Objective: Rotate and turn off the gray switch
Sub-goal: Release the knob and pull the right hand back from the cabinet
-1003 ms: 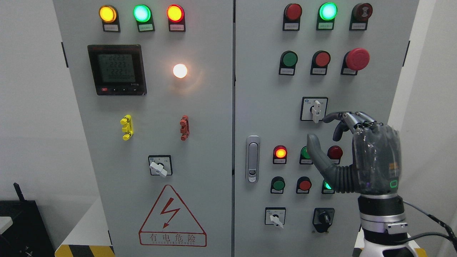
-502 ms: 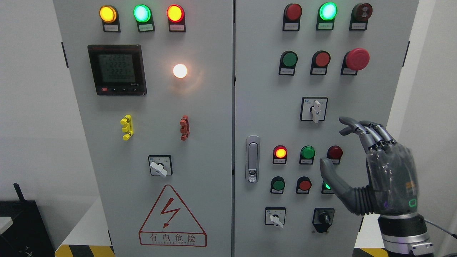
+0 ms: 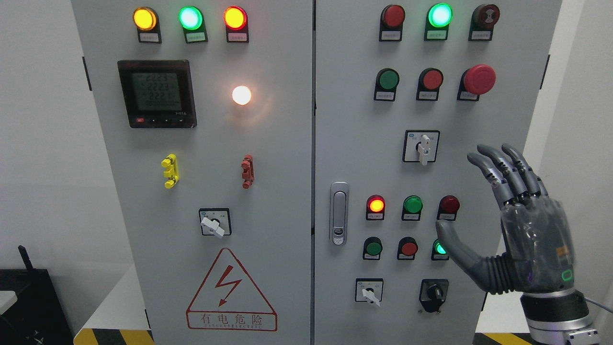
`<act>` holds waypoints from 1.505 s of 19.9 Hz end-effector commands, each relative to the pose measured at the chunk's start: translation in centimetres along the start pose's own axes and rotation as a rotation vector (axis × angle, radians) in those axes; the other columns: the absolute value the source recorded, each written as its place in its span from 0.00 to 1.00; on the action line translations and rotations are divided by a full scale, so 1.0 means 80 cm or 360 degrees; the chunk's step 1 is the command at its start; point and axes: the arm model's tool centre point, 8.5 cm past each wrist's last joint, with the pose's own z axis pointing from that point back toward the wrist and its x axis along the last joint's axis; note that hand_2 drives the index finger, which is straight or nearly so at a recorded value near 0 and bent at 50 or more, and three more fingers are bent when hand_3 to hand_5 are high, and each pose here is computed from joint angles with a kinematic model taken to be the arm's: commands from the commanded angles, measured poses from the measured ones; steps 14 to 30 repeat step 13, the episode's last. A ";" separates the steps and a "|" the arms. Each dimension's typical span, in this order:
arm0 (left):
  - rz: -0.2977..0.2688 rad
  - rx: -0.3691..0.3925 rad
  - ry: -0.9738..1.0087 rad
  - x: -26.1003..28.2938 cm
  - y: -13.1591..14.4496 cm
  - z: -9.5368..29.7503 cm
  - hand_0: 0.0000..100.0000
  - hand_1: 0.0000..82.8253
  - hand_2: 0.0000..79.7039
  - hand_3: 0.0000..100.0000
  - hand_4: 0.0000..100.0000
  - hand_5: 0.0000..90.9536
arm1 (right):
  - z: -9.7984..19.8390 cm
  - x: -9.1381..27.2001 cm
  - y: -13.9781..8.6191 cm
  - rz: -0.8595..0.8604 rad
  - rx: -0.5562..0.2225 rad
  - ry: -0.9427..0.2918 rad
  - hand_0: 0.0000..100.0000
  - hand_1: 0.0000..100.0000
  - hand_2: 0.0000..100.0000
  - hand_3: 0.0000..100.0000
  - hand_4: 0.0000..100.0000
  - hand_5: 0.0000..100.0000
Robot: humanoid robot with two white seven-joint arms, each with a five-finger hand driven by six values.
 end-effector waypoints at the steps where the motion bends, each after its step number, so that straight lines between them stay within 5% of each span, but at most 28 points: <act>1: -0.0005 -0.0004 0.0025 -0.007 0.000 0.001 0.12 0.47 0.00 0.00 0.00 0.00 | 0.000 0.000 -0.006 0.0032 0.0011 -0.0037 0.27 0.25 0.14 0.04 0.00 0.00; 30: -0.0005 -0.0004 0.0025 -0.007 0.000 0.001 0.12 0.47 0.00 0.00 0.00 0.00 | 0.002 0.005 -0.003 0.0018 0.0023 -0.0051 0.25 0.27 0.15 0.08 0.00 0.00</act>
